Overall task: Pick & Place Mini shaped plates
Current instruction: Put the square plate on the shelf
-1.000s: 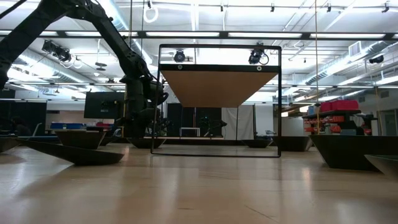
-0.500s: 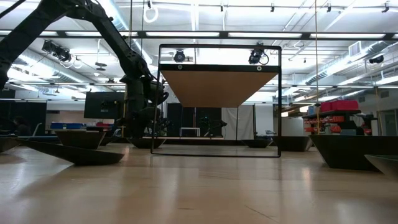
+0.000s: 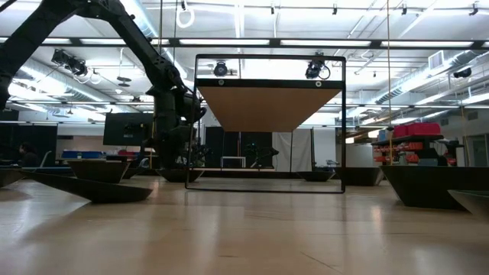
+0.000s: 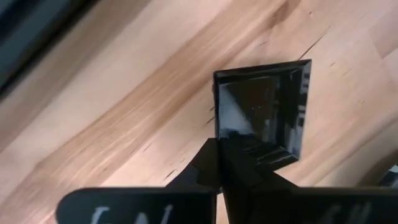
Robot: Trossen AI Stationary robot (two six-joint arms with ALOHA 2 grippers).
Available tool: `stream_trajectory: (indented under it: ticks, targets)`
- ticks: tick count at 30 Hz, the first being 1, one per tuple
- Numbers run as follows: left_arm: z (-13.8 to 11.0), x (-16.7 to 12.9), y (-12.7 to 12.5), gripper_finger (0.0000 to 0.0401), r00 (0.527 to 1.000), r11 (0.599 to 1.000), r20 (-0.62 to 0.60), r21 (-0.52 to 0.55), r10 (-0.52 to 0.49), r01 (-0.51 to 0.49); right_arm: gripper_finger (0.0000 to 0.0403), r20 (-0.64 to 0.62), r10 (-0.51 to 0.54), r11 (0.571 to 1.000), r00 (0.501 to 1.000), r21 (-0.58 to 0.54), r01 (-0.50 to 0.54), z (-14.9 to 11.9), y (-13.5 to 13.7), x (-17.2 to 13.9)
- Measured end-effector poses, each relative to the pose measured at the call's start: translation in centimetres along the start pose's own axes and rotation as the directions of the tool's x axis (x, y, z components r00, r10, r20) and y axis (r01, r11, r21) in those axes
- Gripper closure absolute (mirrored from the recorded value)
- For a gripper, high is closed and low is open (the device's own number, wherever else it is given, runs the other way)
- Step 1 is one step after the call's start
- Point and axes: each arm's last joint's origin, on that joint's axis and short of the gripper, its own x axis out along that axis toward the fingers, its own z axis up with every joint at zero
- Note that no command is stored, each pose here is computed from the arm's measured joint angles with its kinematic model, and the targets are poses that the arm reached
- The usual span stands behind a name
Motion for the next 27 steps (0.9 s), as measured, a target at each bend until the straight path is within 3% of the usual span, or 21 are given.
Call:
stream_trajectory:
  ticks: [15,27]
  targets:
    - [-0.8,-1.9,-0.7,0.0398,1.000,1.000,-0.017,0.007,0.019,-0.019,0.0392,-0.001,0.000,1.000,1.000,0.000,0.000,0.0,0.0,0.0]
    - [-2.2,-8.1,-1.7,0.0399,0.990,0.998,0.142,-0.058,0.023,-0.015,0.0392,0.000,0.000,1.000,1.000,0.000,0.000,0.0,0.0,0.0]
